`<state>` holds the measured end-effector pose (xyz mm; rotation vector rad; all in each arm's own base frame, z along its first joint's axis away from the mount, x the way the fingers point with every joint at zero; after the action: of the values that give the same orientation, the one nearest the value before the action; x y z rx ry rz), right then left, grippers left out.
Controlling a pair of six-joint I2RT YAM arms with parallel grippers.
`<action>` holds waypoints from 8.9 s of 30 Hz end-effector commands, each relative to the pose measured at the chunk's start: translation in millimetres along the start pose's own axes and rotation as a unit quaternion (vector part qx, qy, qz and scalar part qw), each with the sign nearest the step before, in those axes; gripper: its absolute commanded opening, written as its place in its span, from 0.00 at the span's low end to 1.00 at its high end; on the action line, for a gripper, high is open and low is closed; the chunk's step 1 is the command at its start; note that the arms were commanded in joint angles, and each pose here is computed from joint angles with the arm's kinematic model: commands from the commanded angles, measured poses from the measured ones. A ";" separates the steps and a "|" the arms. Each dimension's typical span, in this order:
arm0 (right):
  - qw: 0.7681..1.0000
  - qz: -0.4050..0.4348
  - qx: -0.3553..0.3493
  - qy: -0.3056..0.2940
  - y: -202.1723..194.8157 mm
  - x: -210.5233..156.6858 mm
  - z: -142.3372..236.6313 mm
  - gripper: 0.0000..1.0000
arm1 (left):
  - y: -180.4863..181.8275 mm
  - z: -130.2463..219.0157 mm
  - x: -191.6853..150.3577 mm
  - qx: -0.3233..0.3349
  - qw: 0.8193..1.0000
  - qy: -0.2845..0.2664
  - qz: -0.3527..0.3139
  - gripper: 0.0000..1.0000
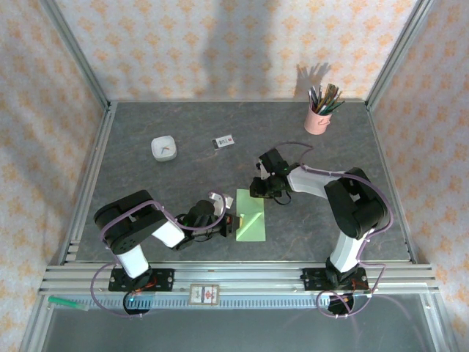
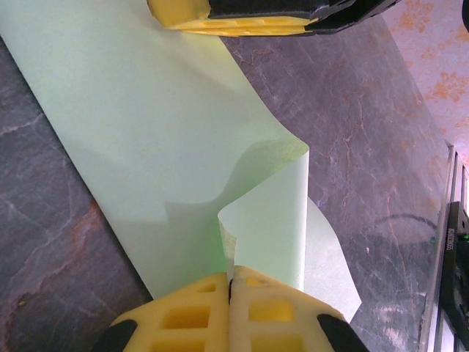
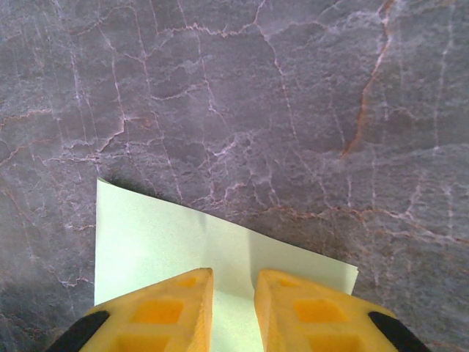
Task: Fold a paper plane with a square sheet of paper (pick it up from the middle)
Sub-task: Fold the triangle a second time at the center of the table.
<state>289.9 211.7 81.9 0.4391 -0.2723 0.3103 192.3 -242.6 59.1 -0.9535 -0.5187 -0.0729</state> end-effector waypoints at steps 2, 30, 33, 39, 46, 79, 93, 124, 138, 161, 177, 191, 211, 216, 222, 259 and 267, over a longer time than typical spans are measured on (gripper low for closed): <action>0.998 -0.004 -0.043 0.041 -14.1 -18.0 -14.3 0.24 | 6.8 -0.6 1.4 0.021 1.000 0.000 -0.003 0.00; 0.998 -0.002 -0.047 0.044 -15.0 -19.0 -14.1 0.24 | -4.8 7.0 2.8 -0.017 1.000 -0.005 0.013 0.00; 0.998 -0.002 -0.047 0.044 -14.9 -19.3 -13.9 0.24 | -5.6 7.1 3.4 -0.018 1.000 -0.005 0.012 0.00; 0.998 -0.002 -0.047 0.043 -14.6 -19.3 -12.2 0.24 | 0.5 0.4 2.2 0.009 1.000 0.008 0.014 0.00; 0.998 -0.001 -0.045 0.039 -13.2 -17.2 -10.0 0.24 | 7.3 -3.0 -0.7 0.033 0.999 0.020 0.017 0.00; 0.999 0.018 0.007 -0.031 22.1 28.4 36.7 0.31 | 34.1 -5.2 -15.4 0.105 0.992 0.047 0.047 0.00; 0.990 -0.024 -0.008 -0.138 27.8 12.4 101.1 0.31 | 40.1 -8.1 -16.5 0.128 0.989 0.049 0.057 0.00; 0.984 -0.103 0.123 -0.082 58.2 -78.3 40.9 0.00 | 43.9 -6.3 -17.8 0.142 0.987 0.047 0.064 0.00; 0.992 -0.093 0.078 -0.043 44.3 -88.5 12.0 0.00 | 44.7 -2.3 -18.0 0.147 0.986 0.043 0.064 0.00; 0.996 -0.061 0.051 -0.034 44.8 -80.6 10.7 0.00 | 50.8 3.9 -21.4 0.167 0.983 0.041 0.059 0.00; 0.995 -0.049 0.077 -0.041 50.6 -82.9 22.5 0.00 | 45.9 5.8 -17.6 0.162 0.984 0.036 0.065 0.00; 0.999 -0.045 0.027 -0.012 28.9 -91.1 1.7 0.00 | 53.7 8.8 -19.7 0.190 0.980 0.039 0.048 0.00; 0.998 -0.055 0.021 -0.014 12.2 -85.7 6.4 0.00 | 53.8 8.0 -19.7 0.193 0.979 0.044 0.042 0.00; 0.998 -0.049 0.036 -0.032 20.5 -72.5 18.7 0.00 | 53.8 8.3 -19.4 0.195 0.979 0.044 0.041 0.00; 0.997 -0.049 0.043 -0.047 22.7 -65.4 28.9 0.00 | 53.0 7.9 -19.3 0.193 0.979 0.044 0.040 0.00; 0.984 -0.057 0.158 -0.051 67.9 -101.7 29.3 0.00 | 53.7 6.8 -19.5 0.192 0.979 0.043 0.050 0.00; 0.983 -0.062 0.167 -0.044 72.3 -110.4 23.7 0.00 | 53.2 6.5 -19.1 0.192 0.979 0.044 0.049 0.00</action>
<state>157.4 233.2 90.7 0.7713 -0.2531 0.2283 200.0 -247.1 58.2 -0.8649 -0.4636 0.0012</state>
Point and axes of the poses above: each hand's point on the last joint's axis, 136 mm out from that joint toward the fingers, its own z axis back along the fingers, its own y axis along the line the jaws close on, x = y × z, the point moved 7 cm from there along z, back along the fingers, and after that the axes turned 11 degrees about z, right-handed, at the moved point
